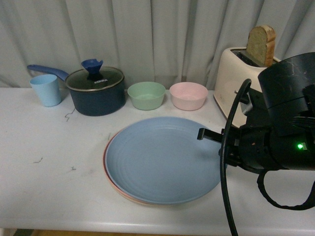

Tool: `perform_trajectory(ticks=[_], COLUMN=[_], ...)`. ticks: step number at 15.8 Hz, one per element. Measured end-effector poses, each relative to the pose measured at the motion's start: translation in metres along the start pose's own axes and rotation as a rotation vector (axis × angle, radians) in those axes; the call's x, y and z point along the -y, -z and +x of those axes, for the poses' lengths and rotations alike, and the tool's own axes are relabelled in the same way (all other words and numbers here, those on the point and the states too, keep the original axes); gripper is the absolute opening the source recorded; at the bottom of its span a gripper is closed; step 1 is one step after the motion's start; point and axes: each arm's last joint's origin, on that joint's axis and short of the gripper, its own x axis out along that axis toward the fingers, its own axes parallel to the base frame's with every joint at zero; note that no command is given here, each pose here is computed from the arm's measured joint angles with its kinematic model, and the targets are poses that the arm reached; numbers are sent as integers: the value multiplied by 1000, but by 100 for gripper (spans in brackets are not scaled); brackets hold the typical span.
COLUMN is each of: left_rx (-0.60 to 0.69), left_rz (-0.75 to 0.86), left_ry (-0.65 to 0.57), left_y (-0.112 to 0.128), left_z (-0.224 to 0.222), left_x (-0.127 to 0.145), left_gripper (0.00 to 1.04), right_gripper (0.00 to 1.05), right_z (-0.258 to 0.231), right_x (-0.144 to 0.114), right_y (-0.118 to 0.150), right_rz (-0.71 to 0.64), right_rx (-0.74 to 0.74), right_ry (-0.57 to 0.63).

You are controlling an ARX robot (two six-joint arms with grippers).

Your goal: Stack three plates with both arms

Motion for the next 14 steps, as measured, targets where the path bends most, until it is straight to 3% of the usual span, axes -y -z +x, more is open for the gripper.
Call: perform_trajectory(ticks=[2, 4, 9, 12, 13, 14], left_rx=[0, 0, 0, 0, 2, 0], left_rz=[0, 0, 0, 0, 0, 0], left_ry=[0, 0, 0, 0, 0, 1], left_y=[0, 0, 0, 0, 0, 0], left_z=[0, 0, 0, 0, 0, 0], left_x=[0, 0, 0, 0, 0, 0], left_gripper=[98, 98, 98, 98, 98, 98], right_gripper=[3, 18, 36, 72, 77, 68], right_z=[5, 6, -3, -42, -39, -37], right_x=[-5, -6, -4, 1, 0, 8], right_y=[2, 2, 0, 1, 1, 10], right_rz=[-15, -18, -13, 11, -24, -98], right_rx=[5, 24, 47, 113, 274, 428], right_ry=[-1, -25, -44, -131, -132, -62])
